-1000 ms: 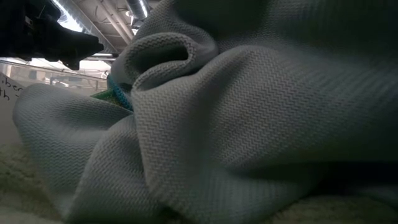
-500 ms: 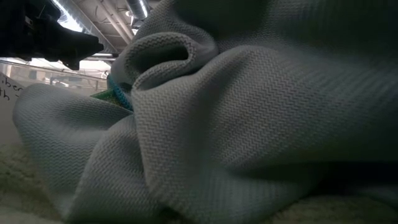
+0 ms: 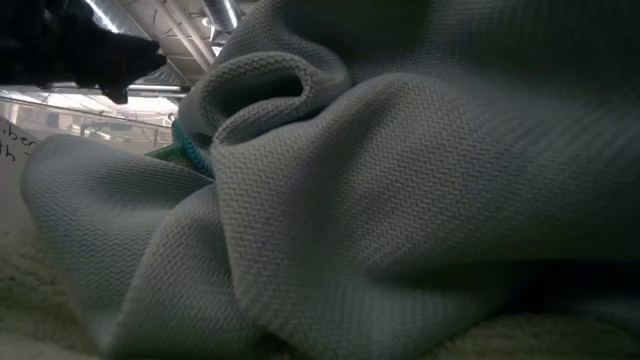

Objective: Sort microfiber towel by color & place in baskets
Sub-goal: Put the orange towel into the transparent bin, then put the yellow towel into the gray bin

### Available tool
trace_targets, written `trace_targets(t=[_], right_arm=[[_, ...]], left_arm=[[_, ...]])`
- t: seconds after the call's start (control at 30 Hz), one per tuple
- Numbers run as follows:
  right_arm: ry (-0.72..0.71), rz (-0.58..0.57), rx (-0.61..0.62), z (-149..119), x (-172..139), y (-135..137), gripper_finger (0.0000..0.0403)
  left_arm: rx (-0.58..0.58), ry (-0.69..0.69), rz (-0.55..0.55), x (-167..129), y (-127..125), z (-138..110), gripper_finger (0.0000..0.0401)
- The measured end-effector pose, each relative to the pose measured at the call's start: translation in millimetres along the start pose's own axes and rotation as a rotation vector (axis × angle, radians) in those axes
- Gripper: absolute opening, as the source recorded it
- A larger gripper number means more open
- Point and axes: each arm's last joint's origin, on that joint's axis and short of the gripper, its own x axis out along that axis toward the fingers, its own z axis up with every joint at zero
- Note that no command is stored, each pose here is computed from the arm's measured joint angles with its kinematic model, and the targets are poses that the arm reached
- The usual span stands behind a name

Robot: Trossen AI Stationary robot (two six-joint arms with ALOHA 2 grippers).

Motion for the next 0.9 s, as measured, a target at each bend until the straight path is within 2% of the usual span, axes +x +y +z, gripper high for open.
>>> trace_targets(t=[0.17,0.43,0.7,0.8,0.9], right_arm=[[0.05,0.009,-0.029,-5,0,1,0.022],[0.079,0.018,-0.037,-8,-1,1,0.0222],[-0.072,-0.004,-0.033,4,-45,-6,0.0223],[-0.141,0.069,-0.013,6,-64,-6,0.0223],[-0.222,0.216,0.0,9,-78,-2,0.0223]], left_arm=[[-0.025,-0.054,0.081,0,2,6,0.0137],[-0.062,-0.086,0.152,-2,5,28,0.0137],[-0.066,0.038,0.2,0,6,51,0.0136],[-0.069,0.1,0.206,1,6,58,0.0136],[-0.082,0.189,0.217,-1,6,65,0.0136]])
